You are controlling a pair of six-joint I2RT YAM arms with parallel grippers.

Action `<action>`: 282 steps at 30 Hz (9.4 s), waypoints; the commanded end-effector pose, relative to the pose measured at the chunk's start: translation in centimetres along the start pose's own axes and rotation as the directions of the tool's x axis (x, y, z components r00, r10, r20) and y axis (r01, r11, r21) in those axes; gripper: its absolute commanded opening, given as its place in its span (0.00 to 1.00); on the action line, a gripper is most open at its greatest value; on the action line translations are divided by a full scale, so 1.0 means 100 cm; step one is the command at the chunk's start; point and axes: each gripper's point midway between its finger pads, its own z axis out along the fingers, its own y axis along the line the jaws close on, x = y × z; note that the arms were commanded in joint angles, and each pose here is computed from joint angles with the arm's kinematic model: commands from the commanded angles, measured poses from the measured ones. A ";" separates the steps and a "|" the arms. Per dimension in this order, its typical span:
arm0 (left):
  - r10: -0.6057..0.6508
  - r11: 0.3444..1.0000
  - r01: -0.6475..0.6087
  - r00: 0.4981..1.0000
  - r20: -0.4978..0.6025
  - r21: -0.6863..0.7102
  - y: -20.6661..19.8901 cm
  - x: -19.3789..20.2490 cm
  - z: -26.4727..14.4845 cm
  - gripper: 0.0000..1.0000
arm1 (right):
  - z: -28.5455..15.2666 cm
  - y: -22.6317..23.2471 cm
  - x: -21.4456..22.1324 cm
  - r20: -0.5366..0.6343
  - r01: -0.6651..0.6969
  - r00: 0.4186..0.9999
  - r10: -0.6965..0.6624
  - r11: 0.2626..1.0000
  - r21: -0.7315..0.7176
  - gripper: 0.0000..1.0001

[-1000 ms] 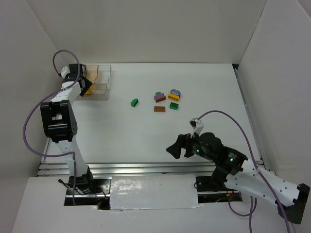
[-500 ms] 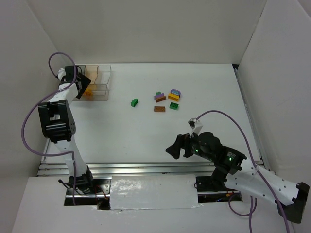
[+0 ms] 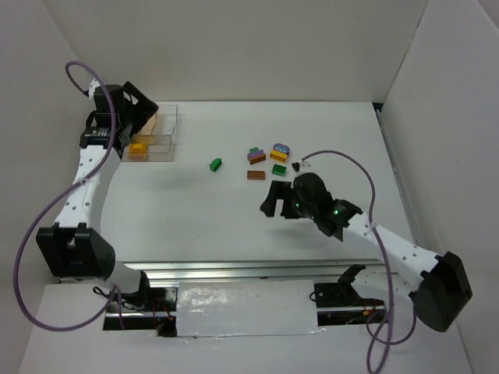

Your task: Sort the legos into containers by color

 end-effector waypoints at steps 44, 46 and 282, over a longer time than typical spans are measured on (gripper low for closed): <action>0.567 0.768 -0.452 0.809 -0.154 0.454 0.052 0.147 -0.178 1.00 | 0.240 -0.174 -0.174 -0.071 -0.098 0.982 0.174 0.799 0.594 0.90; 0.567 0.768 -0.452 0.809 -0.155 0.453 0.052 0.147 -0.178 1.00 | 0.240 -0.175 -0.175 -0.071 -0.099 0.982 0.174 0.800 0.592 0.81; 0.348 0.326 -0.135 0.937 0.014 0.936 -0.111 0.083 -0.275 1.00 | -0.137 0.138 -0.070 0.259 0.167 0.964 0.057 0.631 -0.758 0.00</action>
